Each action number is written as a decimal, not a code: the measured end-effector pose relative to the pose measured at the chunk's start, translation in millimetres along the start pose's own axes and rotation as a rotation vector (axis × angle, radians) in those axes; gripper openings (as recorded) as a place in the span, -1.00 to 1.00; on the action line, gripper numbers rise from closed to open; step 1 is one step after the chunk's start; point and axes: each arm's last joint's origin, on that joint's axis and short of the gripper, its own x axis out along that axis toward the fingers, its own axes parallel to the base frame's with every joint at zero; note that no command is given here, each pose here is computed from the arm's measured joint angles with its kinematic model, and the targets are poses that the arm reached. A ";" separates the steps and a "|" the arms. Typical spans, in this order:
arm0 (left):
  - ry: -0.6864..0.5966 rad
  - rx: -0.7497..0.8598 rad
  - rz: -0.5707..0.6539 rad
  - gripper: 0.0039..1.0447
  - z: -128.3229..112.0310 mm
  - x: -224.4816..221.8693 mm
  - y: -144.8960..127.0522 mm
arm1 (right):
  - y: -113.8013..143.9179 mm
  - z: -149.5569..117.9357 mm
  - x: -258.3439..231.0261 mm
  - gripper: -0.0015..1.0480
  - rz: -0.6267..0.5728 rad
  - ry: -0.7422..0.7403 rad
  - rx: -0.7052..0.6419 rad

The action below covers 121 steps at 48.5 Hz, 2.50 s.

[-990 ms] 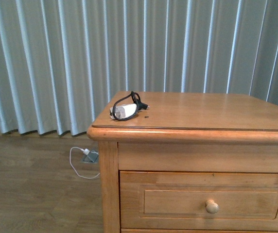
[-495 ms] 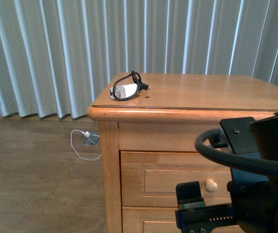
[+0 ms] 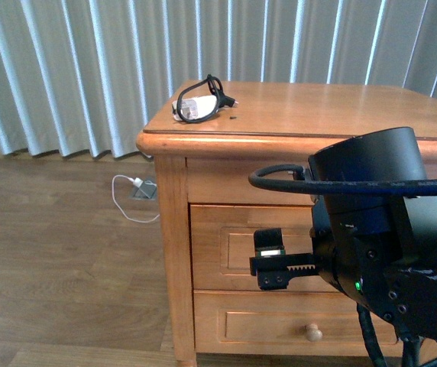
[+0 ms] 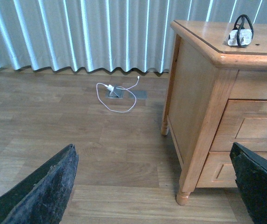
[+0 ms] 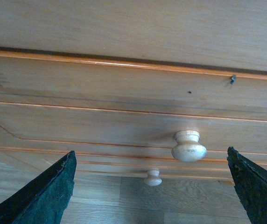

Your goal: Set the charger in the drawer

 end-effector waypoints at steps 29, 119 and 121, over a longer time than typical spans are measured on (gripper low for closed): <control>0.000 0.000 0.000 0.89 0.0 0.0 0.0 | -9.4 -11.0 37.9 0.83 -0.053 -0.002 0.015; 0.000 0.000 0.000 0.89 0.0 0.0 0.0 | -37.7 -40.2 1.7 -0.55 -0.001 0.083 -0.030; 0.000 0.000 0.000 0.89 0.0 0.0 0.0 | -39.3 -42.3 -6.1 -0.55 0.011 0.100 -0.035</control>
